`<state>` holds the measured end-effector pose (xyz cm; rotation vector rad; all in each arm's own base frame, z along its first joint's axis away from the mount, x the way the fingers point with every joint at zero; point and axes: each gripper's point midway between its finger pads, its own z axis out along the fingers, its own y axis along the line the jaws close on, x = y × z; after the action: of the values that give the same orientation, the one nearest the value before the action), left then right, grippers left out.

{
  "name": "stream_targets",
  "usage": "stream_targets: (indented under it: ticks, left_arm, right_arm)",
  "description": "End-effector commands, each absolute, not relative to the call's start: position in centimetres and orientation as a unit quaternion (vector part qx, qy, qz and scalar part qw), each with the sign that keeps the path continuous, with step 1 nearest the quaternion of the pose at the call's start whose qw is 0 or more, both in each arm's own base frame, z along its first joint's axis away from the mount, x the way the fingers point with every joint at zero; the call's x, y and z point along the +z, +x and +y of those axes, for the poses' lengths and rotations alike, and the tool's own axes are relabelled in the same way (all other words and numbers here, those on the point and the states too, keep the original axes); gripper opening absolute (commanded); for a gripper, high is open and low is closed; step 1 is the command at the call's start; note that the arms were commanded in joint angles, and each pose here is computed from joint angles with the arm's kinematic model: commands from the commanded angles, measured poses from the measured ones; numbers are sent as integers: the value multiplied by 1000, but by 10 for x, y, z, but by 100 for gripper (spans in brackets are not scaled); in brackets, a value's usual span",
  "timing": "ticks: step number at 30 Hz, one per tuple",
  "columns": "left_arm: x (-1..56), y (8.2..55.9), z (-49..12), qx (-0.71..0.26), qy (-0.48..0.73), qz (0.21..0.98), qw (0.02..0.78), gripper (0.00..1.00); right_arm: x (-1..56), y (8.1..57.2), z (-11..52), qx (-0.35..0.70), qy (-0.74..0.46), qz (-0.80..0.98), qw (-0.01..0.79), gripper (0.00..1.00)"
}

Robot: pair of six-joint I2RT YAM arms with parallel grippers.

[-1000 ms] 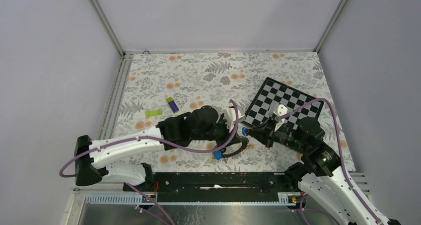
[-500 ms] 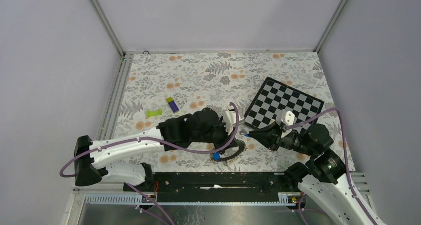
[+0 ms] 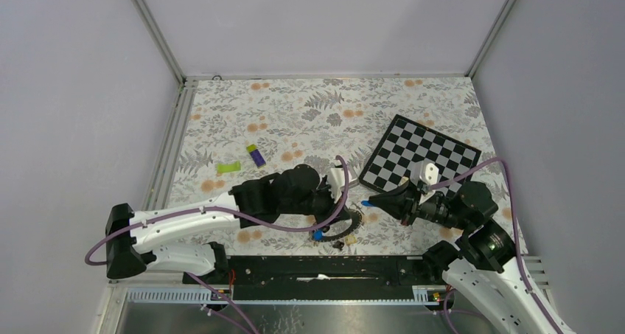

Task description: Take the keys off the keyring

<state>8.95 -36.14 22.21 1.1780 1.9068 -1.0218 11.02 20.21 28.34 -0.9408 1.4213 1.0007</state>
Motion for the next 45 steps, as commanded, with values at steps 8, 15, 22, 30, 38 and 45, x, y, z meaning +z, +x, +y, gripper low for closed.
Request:
stream_targets:
  ticks: [8,15,22,30,38,45]
  left_arm:
    - [243,98,-356,-436,403,686,420,2]
    - [250,106,-363,-459,381,649,472,4]
    - [255,119,-363,-453,362,627,520,9]
    - [263,128,-365,-454,345,606,555,15]
    - [266,135,-373,-450,337,603,566,21]
    - [273,132,-379,-466,337,590,567,23]
  right_arm:
    - [356,117,195,406,-380,559,615,0]
    - [396,121,199,417,-367,559,615,0]
    - [417,119,202,428,-370,538,625,0]
    - [423,117,203,434,-369,535,624,0]
    - [426,115,203,439,-367,533,623,0]
    - [422,114,202,438,-369,536,620,0]
